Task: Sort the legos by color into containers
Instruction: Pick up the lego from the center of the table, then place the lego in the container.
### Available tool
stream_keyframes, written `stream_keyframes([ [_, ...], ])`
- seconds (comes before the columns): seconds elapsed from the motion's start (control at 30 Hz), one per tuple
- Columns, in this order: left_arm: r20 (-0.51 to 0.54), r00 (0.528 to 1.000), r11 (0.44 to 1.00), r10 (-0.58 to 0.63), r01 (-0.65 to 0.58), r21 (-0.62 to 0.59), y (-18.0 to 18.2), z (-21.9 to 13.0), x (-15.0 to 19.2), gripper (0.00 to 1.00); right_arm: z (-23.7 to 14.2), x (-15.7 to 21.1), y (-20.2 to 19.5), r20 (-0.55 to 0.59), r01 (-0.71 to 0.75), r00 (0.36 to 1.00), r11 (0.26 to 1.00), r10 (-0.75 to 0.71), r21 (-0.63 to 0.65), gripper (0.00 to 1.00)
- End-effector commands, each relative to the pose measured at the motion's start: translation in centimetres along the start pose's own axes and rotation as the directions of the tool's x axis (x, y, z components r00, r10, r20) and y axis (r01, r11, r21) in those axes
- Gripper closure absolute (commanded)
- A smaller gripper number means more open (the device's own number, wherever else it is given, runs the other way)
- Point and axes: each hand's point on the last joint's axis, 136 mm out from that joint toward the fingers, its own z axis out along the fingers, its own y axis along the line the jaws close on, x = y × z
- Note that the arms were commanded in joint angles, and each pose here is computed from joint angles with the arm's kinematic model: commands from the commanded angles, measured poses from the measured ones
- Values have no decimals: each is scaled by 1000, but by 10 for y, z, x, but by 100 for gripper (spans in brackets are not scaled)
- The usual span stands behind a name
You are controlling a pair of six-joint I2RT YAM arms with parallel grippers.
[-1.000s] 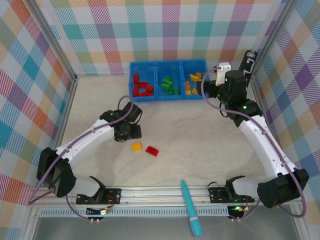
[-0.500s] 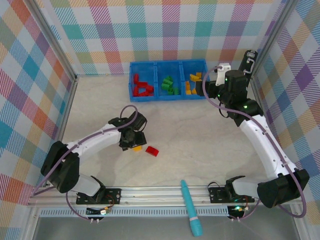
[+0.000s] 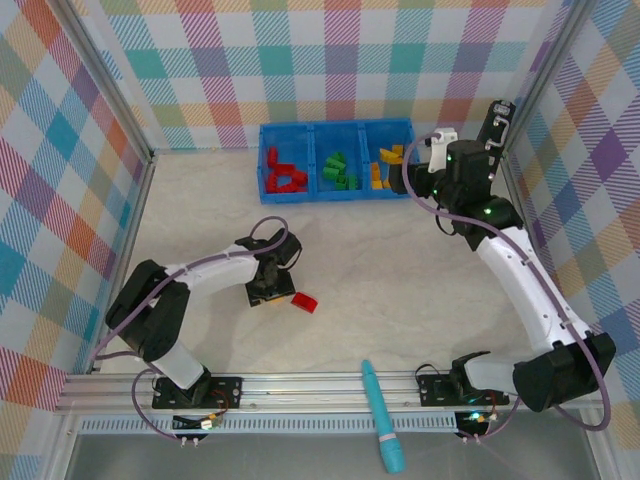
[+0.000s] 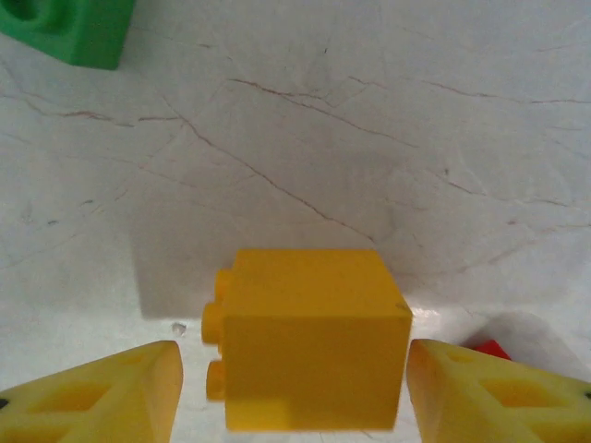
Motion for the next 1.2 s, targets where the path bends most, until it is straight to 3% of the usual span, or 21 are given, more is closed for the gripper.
stream_keyframes([
  [0.0,0,1000,1000,12,-12,-3,-4,6,1,38,-2,-12,2,25,-2,1000,1000,3,-14,1],
  [0.33,-18,998,999,52,-52,-3,-15,11,-3,75,4,-6,-2,15,13,1000,1000,-13,8,1],
  [0.47,57,986,980,158,-163,110,-79,-3,-38,76,1,-17,-4,22,43,999,999,-43,21,1],
  [0.6,201,930,908,307,-349,231,-178,-38,-80,77,-10,-29,-1,43,61,997,998,-62,17,1],
  [0.73,322,883,841,343,-441,313,-250,-62,-118,76,-19,-34,-2,64,58,996,998,-59,22,1],
  [0.87,427,852,780,301,-478,404,-303,-85,-146,76,-25,-38,-3,78,60,995,998,-62,29,1],
  [1.0,563,807,653,179,-525,545,-354,-124,-164,73,-24,-33,-6,83,67,994,997,-71,46,1],
  [1.07,629,771,626,103,-542,561,-367,-141,-179,72,-21,-31,-6,81,65,994,997,-68,43,1],
  [1.17,694,719,633,22,-547,547,-376,-147,-201,71,-20,-29,-4,77,59,995,998,-62,32,1],
])
